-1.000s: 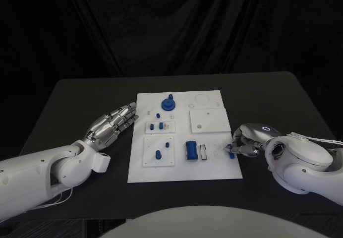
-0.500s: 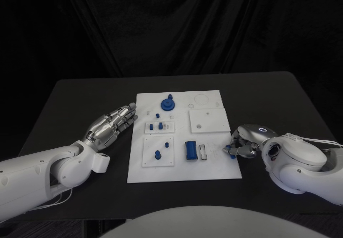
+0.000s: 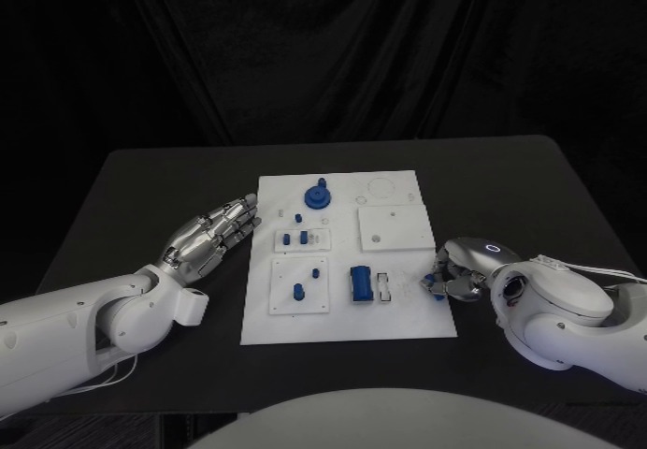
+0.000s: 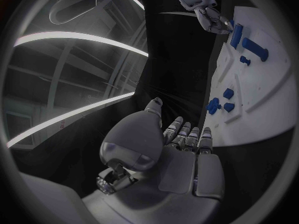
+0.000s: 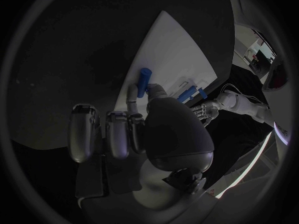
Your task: Assemble the parts on the task board
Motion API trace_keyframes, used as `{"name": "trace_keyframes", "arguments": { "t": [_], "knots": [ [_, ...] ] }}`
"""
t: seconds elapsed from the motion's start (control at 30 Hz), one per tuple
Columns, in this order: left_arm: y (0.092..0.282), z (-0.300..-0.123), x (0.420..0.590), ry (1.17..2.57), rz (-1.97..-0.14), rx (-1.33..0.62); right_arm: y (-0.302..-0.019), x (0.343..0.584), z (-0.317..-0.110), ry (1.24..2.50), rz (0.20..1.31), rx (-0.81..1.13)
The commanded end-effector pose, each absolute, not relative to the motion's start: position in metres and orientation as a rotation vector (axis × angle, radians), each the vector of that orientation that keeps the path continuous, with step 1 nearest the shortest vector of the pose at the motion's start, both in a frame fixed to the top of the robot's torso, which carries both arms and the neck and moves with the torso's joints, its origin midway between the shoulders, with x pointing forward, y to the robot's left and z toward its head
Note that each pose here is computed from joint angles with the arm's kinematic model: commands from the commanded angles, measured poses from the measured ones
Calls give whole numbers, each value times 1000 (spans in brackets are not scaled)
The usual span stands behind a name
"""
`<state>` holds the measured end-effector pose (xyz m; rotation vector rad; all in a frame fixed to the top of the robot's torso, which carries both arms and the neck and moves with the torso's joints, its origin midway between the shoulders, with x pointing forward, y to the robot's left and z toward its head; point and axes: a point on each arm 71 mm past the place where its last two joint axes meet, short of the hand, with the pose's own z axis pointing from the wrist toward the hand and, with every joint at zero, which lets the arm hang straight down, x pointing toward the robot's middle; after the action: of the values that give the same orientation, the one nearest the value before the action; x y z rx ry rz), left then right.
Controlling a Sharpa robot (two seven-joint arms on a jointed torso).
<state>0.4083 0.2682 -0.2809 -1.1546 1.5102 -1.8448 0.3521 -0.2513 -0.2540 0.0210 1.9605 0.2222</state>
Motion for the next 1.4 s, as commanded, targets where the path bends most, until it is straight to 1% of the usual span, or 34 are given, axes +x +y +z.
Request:
{"name": "trace_keyframes", "arguments": {
  "t": [0.03, 0.2, 0.47, 0.6, 0.87, 1.4],
  "knots": [
    [268, -277, 408, 1433, -1896, -1127, -254, 349, -260, 1969, 268, 111],
    [267, -278, 407, 1434, -1900, -1129, -248, 346, -254, 1913, 349, 168],
    [268, -279, 406, 1437, -1898, -1135, -240, 342, -250, 1912, 485, 354],
    [268, -280, 406, 1437, -1896, -1135, -236, 343, -251, 1914, 529, 422],
    [267, -280, 406, 1439, -1897, -1136, -230, 345, -254, 1935, 564, 474],
    [266, -282, 406, 1443, -1899, -1138, -220, 352, -262, 1982, 570, 449]
  ]
}}
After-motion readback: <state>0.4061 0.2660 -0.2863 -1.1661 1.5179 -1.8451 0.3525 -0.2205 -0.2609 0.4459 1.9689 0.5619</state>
